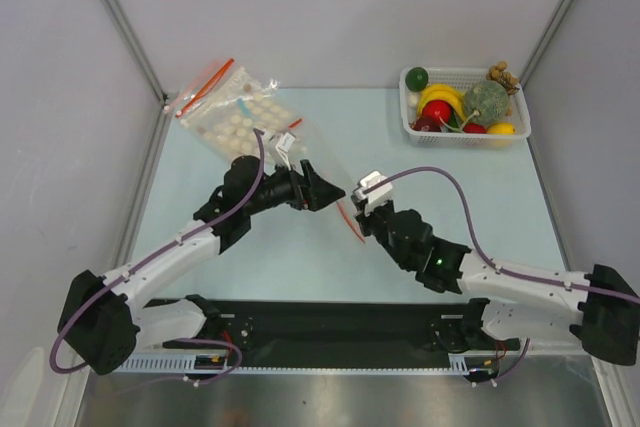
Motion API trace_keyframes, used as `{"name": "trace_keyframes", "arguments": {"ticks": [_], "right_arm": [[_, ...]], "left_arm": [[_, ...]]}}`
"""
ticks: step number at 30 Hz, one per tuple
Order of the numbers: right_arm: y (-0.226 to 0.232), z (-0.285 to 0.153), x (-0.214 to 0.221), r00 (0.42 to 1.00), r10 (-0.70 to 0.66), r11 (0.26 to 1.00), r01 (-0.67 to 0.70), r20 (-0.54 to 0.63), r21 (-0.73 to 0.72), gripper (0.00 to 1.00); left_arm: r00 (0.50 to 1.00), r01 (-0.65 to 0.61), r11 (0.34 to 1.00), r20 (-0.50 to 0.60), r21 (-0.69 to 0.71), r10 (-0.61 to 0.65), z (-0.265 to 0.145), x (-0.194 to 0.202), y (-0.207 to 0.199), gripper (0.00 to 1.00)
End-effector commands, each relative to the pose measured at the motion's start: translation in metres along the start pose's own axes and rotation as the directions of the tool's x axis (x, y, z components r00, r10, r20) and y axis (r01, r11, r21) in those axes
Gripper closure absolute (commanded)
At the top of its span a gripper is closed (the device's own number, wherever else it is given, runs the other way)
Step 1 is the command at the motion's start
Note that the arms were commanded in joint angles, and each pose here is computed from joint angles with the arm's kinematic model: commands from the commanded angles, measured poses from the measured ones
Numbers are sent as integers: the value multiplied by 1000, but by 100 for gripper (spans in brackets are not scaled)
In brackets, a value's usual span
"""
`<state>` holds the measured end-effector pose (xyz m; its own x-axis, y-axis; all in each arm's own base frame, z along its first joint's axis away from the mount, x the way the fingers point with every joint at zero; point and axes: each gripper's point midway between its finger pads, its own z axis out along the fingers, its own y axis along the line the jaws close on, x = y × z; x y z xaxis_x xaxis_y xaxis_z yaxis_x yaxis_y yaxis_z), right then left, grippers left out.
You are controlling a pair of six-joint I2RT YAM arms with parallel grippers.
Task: Place the food in the zip-top bag and seal the zipper
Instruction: Pick up the zipper food storage bag at the center of the board, then place the zipper food storage bag at the center of the board.
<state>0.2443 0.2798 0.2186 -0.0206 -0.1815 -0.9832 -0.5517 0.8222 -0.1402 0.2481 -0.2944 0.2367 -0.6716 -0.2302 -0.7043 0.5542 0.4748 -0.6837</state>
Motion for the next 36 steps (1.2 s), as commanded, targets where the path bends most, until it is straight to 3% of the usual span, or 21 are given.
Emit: {"name": "trace_keyframes", "arguments": {"ticks": [1,3,9,17,31,36], "right_arm": [[-24,-11,-32,982,151,986,-157,111,53,100],[-37,-19,-40,966,221,972,-229,134,52,100],[-66,-45,-61,895,399,912,-410,198,18,100],[-88,-83,-97,805,518,848,-527,290,-52,100],[-92,-113,-157,778,530,845,-517,337,-135,100],[-86,-101,-149,823,510,860,-500,250,-106,100]], "left_arm": [[990,-84,996,112,-17,85,-17,-28,-14,7],[975,-101,993,190,-68,112,-30,-41,-11,0],[935,-148,986,313,-73,164,-53,-49,-14,0],[930,-173,983,320,-62,184,-43,-37,0,0],[901,-242,968,388,70,196,-43,-32,-16,0],[908,-260,955,373,140,193,-39,-28,-28,0]]}}
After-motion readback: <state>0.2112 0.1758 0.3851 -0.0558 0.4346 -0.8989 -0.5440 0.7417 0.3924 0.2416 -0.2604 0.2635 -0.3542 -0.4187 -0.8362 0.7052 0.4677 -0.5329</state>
